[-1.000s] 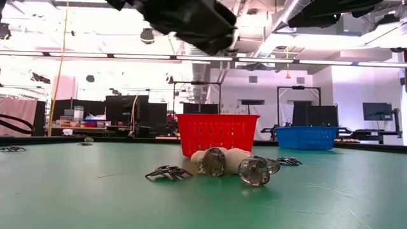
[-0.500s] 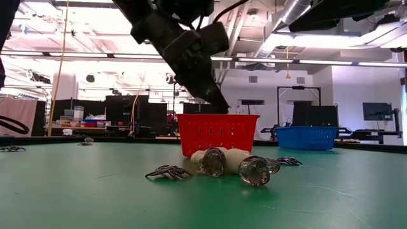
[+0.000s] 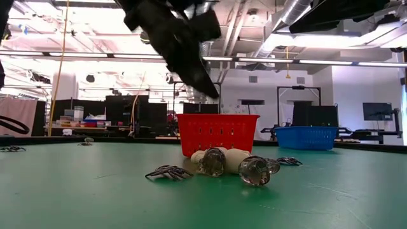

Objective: Sort Halloween decoration
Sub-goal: Put the black skull toy into the blue bin

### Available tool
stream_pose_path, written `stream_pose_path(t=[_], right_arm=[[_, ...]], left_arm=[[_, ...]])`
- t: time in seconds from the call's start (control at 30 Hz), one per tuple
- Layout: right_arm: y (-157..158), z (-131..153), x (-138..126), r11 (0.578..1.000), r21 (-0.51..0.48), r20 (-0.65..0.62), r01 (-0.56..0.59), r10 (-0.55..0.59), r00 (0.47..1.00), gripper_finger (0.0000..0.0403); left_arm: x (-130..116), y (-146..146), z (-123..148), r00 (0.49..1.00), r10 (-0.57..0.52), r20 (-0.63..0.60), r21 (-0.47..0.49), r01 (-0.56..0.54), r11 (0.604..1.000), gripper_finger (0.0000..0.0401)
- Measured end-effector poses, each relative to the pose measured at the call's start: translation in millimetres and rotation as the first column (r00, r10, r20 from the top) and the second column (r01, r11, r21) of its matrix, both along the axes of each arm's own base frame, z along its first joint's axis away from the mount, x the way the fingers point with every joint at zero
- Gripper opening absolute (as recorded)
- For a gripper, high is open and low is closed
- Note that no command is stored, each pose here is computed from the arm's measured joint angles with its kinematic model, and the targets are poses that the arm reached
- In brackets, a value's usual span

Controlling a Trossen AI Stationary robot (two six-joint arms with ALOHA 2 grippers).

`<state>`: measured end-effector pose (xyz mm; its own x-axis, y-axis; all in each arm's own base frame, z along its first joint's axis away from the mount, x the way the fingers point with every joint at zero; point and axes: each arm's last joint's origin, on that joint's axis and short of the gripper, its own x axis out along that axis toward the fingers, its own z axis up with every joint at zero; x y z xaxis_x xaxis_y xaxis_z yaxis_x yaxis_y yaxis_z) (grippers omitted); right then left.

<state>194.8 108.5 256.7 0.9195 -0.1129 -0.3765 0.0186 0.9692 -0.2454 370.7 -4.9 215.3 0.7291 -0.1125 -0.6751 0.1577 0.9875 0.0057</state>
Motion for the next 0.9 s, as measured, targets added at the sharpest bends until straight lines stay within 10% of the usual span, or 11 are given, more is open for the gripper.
stream_pose_path(t=[0.33,0.57,0.9], right_arm=[[0.0,0.1,0.1,1.0,0.001,0.001,0.001,-0.001,1.0,0.0258],[0.5,1.7,0.8,1.0,0.013,0.017,-0.001,0.0,1.0,0.0258],[2.7,3.0,1.8,0.998,0.054,0.027,-0.042,0.041,0.999,0.0258]], left_arm=[[-19.3,-66.3,43.1,0.96,-0.238,0.15,-0.171,0.263,0.95,0.016],[-4.1,-133.5,-12.9,0.932,-0.34,0.129,0.013,0.341,0.94,0.0149],[13.8,-144.7,-74.9,0.955,-0.289,0.064,-0.051,0.293,0.955,0.0137]])
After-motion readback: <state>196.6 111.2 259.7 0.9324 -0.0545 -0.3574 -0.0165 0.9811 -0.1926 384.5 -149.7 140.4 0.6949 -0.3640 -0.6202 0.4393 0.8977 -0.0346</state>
